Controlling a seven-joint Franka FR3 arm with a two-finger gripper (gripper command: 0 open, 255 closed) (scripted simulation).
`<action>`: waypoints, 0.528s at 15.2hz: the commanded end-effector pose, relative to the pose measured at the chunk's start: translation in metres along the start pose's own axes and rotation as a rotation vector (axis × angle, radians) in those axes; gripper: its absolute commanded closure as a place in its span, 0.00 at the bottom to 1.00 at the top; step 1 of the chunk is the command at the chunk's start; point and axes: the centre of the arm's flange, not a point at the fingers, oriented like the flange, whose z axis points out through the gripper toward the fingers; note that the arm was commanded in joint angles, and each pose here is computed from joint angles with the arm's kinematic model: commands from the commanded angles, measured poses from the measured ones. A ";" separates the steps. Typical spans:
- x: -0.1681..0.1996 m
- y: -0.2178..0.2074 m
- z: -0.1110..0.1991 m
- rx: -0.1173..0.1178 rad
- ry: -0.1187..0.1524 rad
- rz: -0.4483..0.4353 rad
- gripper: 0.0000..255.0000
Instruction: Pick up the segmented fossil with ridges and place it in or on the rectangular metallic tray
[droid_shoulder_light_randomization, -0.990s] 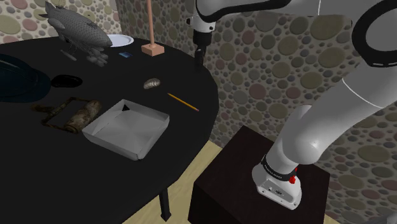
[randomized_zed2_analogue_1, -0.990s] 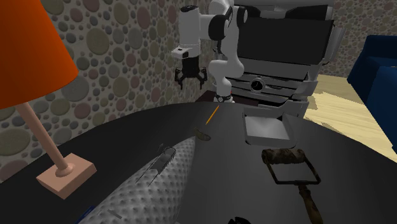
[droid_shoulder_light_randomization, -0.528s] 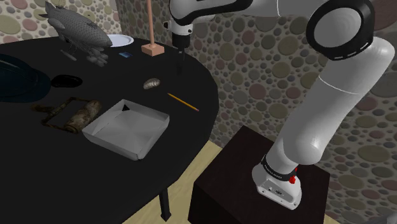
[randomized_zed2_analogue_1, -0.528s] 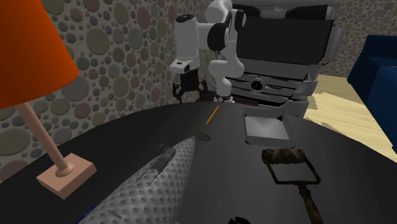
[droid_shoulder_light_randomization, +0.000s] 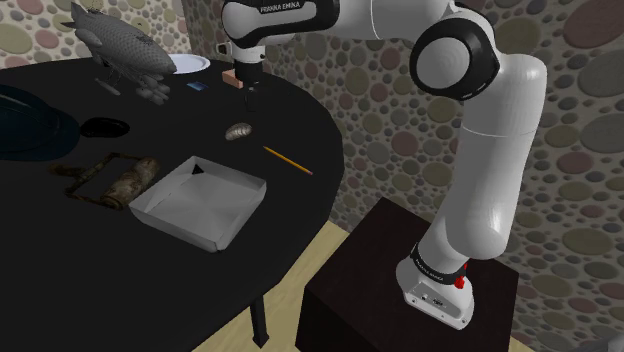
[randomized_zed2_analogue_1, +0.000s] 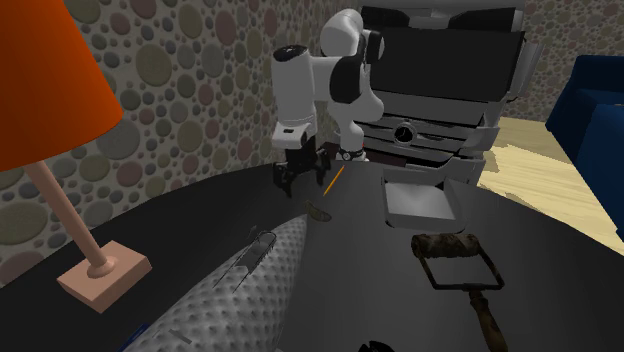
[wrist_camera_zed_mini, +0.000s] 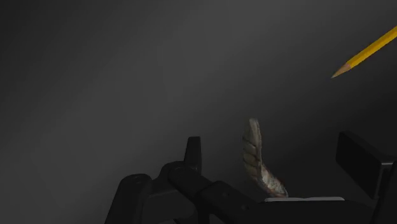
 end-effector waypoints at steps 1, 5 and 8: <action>0.023 0.005 0.010 0.009 0.004 -0.064 0.00; 0.026 0.005 0.027 0.010 0.004 -0.071 0.00; 0.026 0.005 0.043 0.010 0.004 -0.071 0.00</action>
